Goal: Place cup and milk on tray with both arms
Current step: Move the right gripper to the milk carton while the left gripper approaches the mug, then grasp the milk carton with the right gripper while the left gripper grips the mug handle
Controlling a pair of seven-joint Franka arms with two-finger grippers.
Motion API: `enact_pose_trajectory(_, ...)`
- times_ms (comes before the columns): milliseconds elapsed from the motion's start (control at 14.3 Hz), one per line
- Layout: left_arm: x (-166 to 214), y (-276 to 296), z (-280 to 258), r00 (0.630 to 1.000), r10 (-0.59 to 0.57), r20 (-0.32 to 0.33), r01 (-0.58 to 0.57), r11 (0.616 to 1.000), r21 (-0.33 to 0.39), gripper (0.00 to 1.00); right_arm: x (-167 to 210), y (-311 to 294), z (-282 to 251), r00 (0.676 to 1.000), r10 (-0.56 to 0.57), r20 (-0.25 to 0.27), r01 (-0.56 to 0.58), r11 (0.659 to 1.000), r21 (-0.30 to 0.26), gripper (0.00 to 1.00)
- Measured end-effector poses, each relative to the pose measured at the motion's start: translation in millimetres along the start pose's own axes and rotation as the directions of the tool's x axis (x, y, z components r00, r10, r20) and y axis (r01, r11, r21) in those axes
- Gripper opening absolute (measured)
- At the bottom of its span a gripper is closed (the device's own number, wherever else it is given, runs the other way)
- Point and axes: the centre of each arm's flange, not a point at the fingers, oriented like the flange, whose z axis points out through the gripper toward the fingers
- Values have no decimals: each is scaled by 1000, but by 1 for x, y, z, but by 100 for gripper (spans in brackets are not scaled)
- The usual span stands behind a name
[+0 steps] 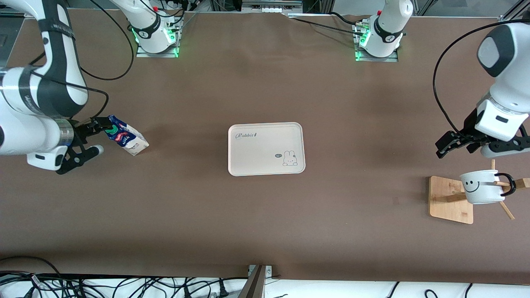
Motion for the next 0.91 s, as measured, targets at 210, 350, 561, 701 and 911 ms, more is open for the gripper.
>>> enact_pose_trajectory(210,-15,-23,24,989,-120,-84,115,991,-66,100,8,3,15,999,-43,18,43,999,10,100)
enact_pose_trajectory(350,-22,-35,35,979,-187,-78,179,979,-92,100,12,5,23,998,-52,31,52,998,18,100)
enact_pose_trajectory(561,-21,-57,49,956,-287,-62,276,951,-138,100,18,6,37,997,-59,50,58,998,28,100)
enact_pose_trajectory(701,-16,-66,58,952,-299,-61,286,945,-159,100,21,6,49,996,-62,62,60,998,36,100)
enact_pose_trajectory(911,4,-65,65,957,-277,-81,261,950,-171,100,21,6,60,995,-65,78,62,997,47,100)
